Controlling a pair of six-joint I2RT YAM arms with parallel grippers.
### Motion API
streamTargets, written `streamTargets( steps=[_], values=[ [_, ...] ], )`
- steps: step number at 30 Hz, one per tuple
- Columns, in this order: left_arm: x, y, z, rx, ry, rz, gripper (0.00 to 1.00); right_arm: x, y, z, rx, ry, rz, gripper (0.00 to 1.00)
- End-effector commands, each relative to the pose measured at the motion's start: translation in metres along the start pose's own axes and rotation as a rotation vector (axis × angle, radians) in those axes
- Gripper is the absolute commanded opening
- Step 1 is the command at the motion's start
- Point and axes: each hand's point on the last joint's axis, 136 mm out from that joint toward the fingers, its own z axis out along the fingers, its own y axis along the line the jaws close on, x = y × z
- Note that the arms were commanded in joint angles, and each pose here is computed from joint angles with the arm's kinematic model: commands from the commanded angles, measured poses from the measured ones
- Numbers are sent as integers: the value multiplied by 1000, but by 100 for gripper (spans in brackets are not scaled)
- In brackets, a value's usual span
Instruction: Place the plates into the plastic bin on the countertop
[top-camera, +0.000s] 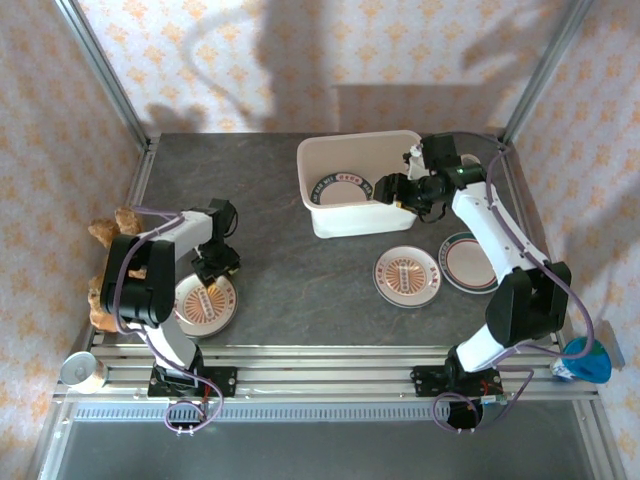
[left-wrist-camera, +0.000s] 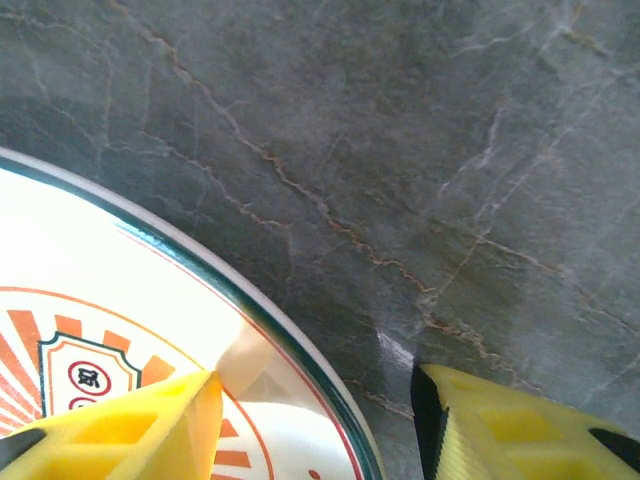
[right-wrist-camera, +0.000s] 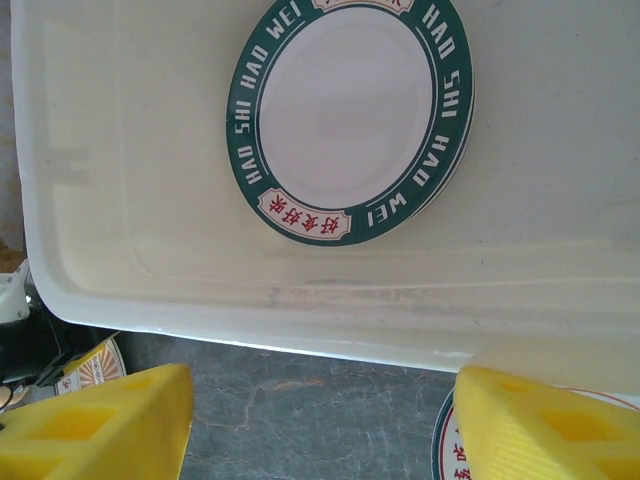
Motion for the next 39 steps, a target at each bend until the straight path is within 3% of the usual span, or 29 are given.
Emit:
streamTargets(
  steps=[1,15,31,39],
  values=[
    [-1,9,-2,-96,9,46,52,4,3,10,-34,8,-10,70],
    [-5,6,-3,-182,38,112,41,4,3,22,-59,27,-18,69],
    [-3,0,1,-156,61,131,27,2,1,29,-54,40,-13,68],
    [-3,-3,-2,-137,63,141,19,-6,12,9,-66,-13,-39,72]
  ],
)
